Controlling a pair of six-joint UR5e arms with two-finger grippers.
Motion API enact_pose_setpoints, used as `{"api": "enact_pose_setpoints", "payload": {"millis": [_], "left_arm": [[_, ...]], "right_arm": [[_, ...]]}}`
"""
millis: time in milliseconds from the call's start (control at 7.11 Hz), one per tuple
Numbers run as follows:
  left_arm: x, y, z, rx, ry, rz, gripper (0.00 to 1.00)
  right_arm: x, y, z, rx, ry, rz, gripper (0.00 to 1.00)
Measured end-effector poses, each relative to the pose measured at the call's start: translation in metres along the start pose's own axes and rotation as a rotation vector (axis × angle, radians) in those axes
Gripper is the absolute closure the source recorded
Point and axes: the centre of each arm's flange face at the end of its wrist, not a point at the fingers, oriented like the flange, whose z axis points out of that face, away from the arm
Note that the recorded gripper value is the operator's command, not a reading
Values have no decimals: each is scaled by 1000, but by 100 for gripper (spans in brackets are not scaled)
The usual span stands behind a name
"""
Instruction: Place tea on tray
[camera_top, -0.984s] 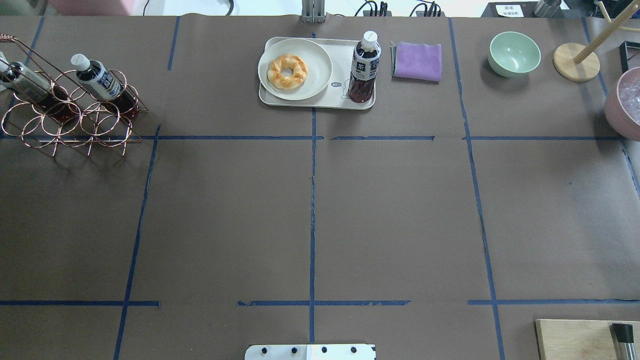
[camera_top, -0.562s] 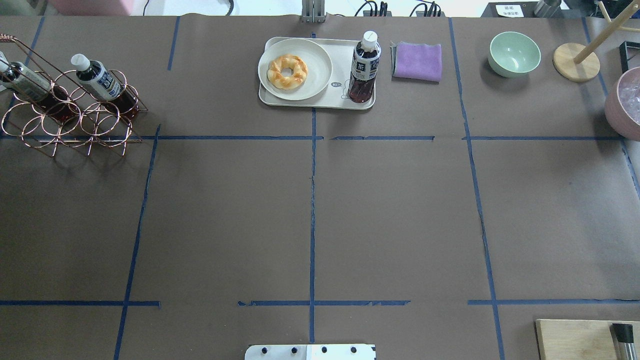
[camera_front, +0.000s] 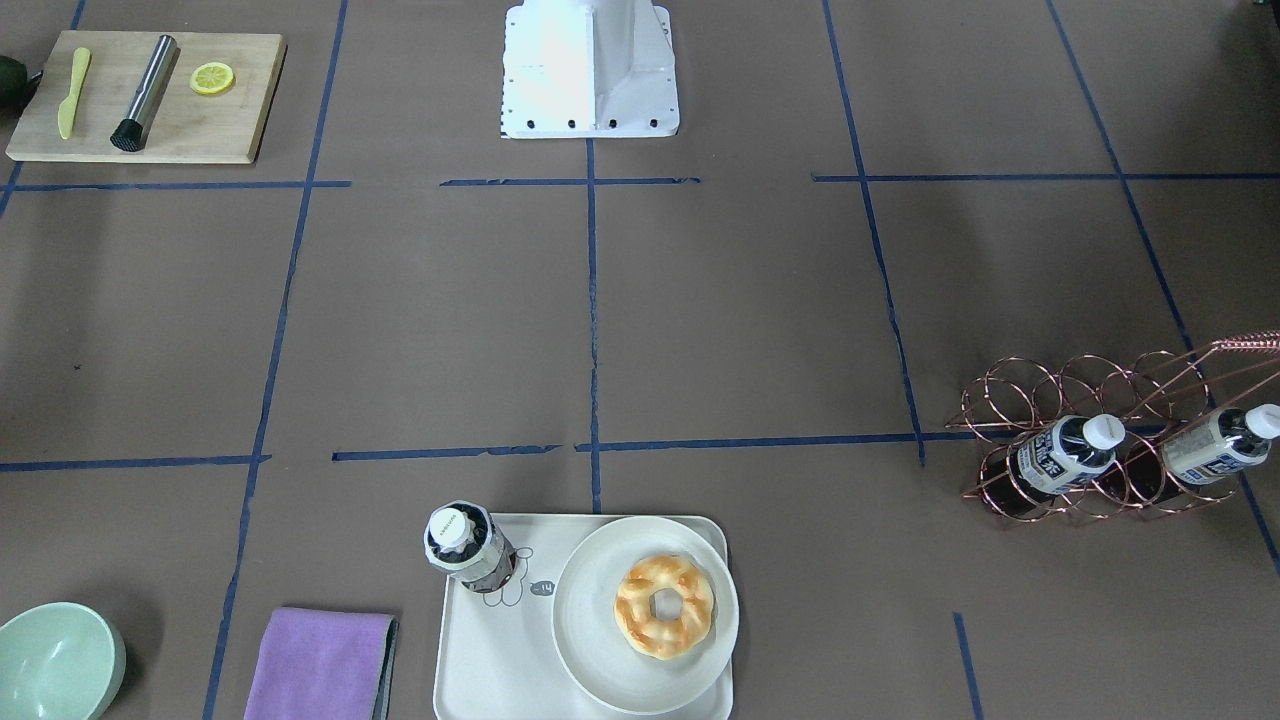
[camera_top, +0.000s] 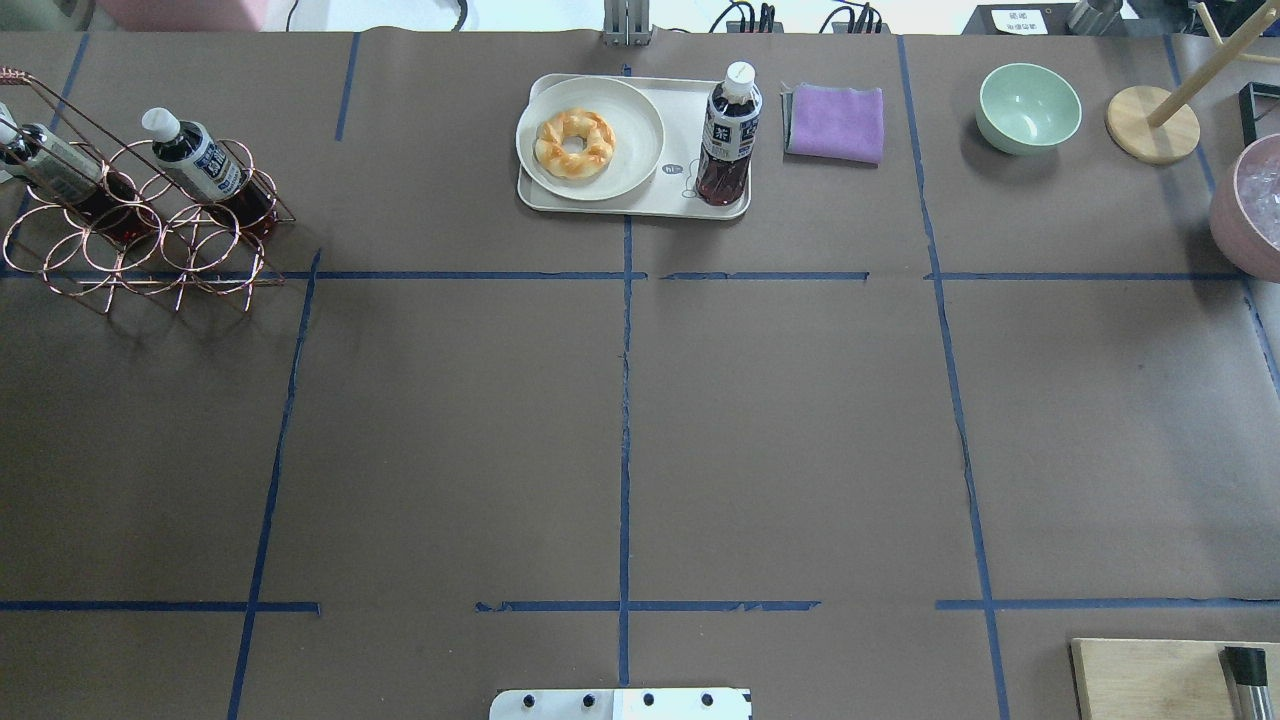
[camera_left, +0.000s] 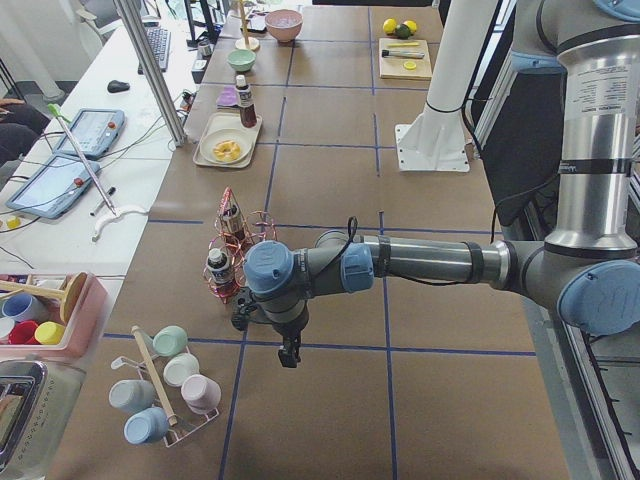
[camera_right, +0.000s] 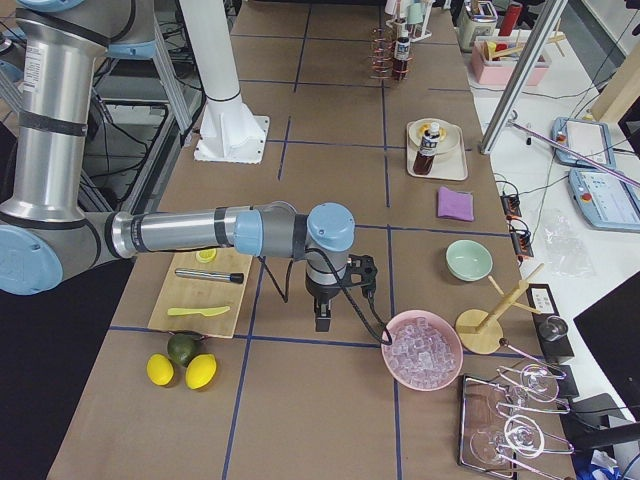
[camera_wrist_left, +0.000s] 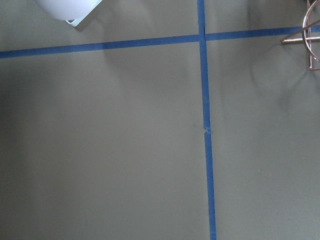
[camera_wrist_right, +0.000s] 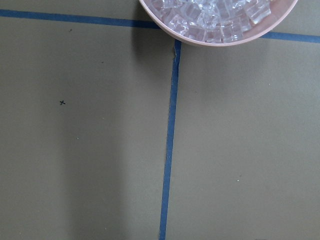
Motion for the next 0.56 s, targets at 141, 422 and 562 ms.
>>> {"api": "enact_pose_setpoints", "payload": {"millis": [141, 422, 562], "left_arm": [[0, 0, 0, 0, 0, 0, 0], [0, 0, 0, 1, 0, 1, 0], [0, 0, 0, 1, 0, 1, 0]], "right_arm": [[0, 0, 0, -1, 0, 1, 0], [1, 1, 1, -2, -1, 2, 0], [1, 1, 1, -2, -1, 2, 0]]}}
